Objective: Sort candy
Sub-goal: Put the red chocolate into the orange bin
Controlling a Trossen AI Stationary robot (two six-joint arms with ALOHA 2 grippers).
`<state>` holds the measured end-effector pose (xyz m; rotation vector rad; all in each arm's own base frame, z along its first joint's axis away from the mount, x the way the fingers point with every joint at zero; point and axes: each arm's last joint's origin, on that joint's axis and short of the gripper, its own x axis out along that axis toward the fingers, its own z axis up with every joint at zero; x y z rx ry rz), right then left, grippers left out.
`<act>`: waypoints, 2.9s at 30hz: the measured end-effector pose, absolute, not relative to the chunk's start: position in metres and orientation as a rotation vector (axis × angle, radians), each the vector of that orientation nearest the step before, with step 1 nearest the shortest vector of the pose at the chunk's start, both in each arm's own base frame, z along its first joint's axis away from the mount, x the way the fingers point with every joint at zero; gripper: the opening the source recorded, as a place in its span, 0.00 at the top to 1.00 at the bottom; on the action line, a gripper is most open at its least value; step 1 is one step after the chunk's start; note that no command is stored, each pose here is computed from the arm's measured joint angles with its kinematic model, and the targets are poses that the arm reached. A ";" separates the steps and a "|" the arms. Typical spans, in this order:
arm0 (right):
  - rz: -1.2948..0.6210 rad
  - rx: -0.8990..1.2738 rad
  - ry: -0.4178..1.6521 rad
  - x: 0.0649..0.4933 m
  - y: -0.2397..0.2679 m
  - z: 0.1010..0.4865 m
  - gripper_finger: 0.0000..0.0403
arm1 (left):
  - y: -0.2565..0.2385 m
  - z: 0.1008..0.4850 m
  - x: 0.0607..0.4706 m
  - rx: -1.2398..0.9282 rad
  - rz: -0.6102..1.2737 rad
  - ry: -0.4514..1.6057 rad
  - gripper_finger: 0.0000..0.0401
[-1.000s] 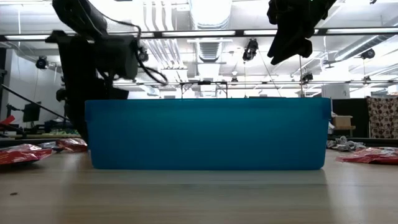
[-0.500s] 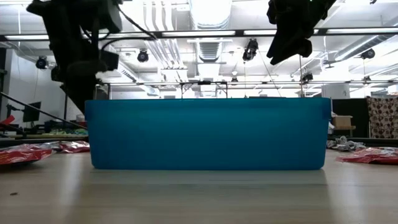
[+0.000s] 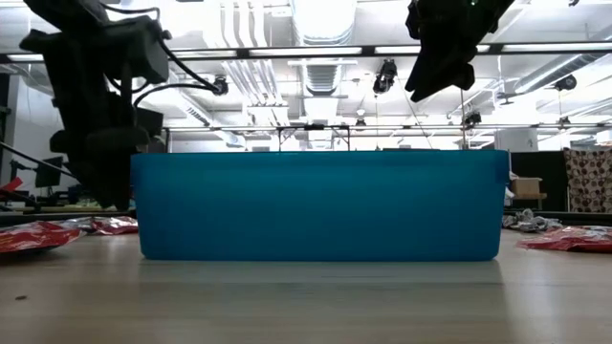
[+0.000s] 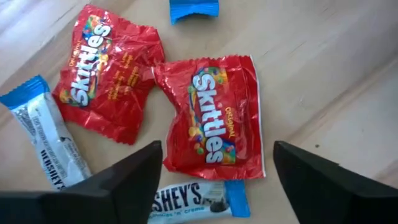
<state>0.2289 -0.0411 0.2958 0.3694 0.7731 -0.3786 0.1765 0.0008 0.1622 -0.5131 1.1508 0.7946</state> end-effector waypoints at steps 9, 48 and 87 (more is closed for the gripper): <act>-0.379 0.370 0.773 0.229 -0.041 0.296 0.61 | 0.002 0.153 0.186 -0.452 0.824 1.145 0.23; -0.309 0.279 0.734 0.234 -0.034 0.293 0.62 | -0.011 0.191 0.203 -0.303 0.618 0.994 0.97; 0.106 -0.073 -0.117 0.368 0.023 0.251 0.36 | -0.059 0.232 0.265 -0.014 0.237 -0.058 0.95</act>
